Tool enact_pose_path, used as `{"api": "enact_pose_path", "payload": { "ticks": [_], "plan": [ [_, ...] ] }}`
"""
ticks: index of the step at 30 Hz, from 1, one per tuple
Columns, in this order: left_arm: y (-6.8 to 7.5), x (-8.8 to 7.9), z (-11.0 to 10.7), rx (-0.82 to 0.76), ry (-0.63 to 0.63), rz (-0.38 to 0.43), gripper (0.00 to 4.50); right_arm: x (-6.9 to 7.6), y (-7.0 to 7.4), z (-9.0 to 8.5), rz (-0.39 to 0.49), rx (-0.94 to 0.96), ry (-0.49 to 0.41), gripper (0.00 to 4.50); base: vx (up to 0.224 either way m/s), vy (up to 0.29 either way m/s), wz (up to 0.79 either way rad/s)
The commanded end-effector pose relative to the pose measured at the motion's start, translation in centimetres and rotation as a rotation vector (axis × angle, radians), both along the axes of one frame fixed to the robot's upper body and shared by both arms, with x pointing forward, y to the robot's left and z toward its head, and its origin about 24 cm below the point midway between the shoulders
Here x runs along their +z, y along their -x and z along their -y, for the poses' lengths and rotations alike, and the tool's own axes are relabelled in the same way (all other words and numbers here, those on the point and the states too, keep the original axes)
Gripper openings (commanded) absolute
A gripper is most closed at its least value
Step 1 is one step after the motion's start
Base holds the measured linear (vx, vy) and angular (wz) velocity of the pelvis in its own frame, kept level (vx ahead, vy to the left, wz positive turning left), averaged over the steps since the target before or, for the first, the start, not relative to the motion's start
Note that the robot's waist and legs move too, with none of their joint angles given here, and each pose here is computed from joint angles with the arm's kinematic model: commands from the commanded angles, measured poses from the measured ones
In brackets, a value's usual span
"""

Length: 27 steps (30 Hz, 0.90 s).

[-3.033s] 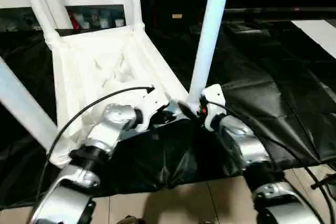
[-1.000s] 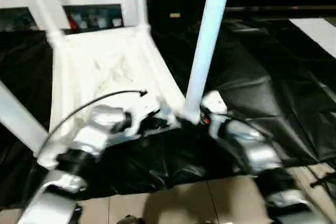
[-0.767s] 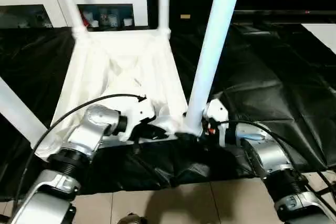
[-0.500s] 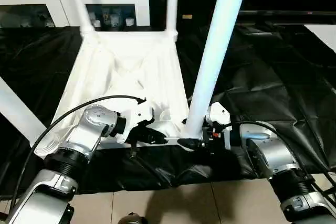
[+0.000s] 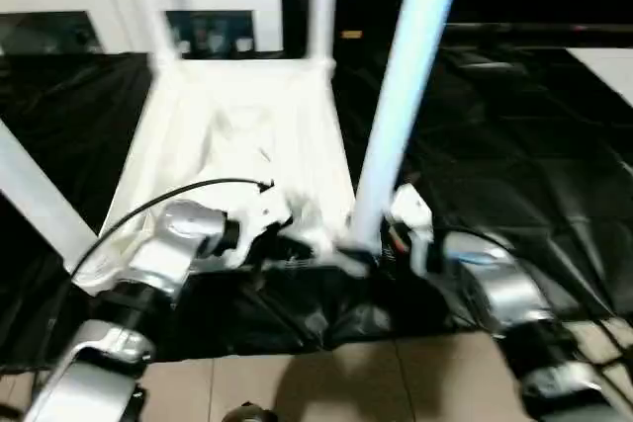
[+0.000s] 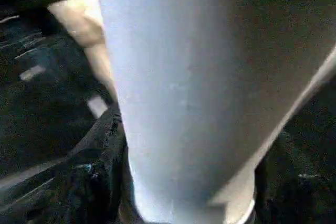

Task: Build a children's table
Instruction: Rotate leg to tighten

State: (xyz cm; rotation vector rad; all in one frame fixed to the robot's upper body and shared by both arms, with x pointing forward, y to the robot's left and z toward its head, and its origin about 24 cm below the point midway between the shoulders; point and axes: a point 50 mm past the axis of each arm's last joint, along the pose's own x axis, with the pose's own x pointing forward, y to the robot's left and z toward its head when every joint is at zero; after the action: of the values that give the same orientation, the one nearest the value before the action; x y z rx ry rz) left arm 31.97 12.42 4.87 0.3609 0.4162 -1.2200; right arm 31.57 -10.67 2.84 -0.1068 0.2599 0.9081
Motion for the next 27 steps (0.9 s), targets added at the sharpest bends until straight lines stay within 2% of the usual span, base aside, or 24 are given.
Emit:
{"api": "enact_pose_path", "payload": {
  "ticks": [1, 3, 6, 8, 10, 11, 12, 13, 16, 22, 23, 27],
  "plan": [
    [-0.8, 1.3, 2.8, 0.029, 0.058, 0.076, 0.00, -1.9, 0.6, -2.9, -0.080, -0.036, 0.023, 2.67, 0.000, 0.000, 0.00],
    [-0.8, 1.3, 3.1, 0.045, 0.056, 0.083, 0.00, -2.0, 0.5, -3.2, -0.091, -0.081, 0.016, 2.67, 0.000, 0.000, 0.00],
    [-1.0, 1.3, 4.2, 0.115, 0.075, 0.095, 0.00, -1.8, 0.4, -5.1, -0.109, -0.133, -0.045, 2.67, 0.000, 0.000, 0.00],
    [-0.8, 1.4, 4.7, 0.101, 0.085, 0.097, 0.00, -1.6, 0.6, -5.9, -0.090, -0.102, -0.062, 3.23, 0.000, 0.000, 0.00],
    [-0.6, 1.4, 5.1, 0.077, 0.100, 0.092, 0.00, -1.4, 0.9, -6.4, -0.100, -0.052, -0.099, 3.37, 0.000, 0.000, 0.00],
    [-0.6, 1.5, 5.1, 0.072, 0.102, 0.091, 0.00, -1.3, 1.0, -6.5, -0.103, -0.042, -0.107, 3.58, 0.000, 0.000, 0.00],
    [-0.5, 1.5, 5.1, 0.060, 0.102, 0.093, 0.00, -1.2, 1.1, -6.4, -0.101, -0.029, -0.112, 3.58, 0.000, 0.000, 0.00],
    [-0.5, 1.5, 5.1, 0.055, 0.103, 0.093, 0.00, -1.2, 1.1, -6.4, -0.099, -0.024, -0.113, 3.83, 0.000, 0.000, 0.00],
    [-0.1, 1.6, 4.8, -0.011, 0.106, 0.082, 0.00, -0.7, 1.3, -5.9, -0.083, 0.047, -0.119, 4.07, 0.000, 0.000, 0.00],
    [0.4, 1.6, 4.2, -0.087, 0.106, 0.053, 0.00, -0.3, 1.9, -4.9, -0.084, 0.170, -0.127, 4.07, 0.000, 0.000, 0.00],
    [0.7, 1.5, 3.4, -0.140, 0.089, 0.029, 0.00, -0.1, 2.5, -3.8, -0.099, 0.292, -0.114, 4.07, 0.000, 0.000, 0.00],
    [0.8, 1.5, 2.9, -0.160, 0.076, 0.017, 0.00, 0.0, 2.7, -3.2, -0.105, 0.346, -0.105, 4.07, 0.000, 0.000, 0.00]
  ]
}}
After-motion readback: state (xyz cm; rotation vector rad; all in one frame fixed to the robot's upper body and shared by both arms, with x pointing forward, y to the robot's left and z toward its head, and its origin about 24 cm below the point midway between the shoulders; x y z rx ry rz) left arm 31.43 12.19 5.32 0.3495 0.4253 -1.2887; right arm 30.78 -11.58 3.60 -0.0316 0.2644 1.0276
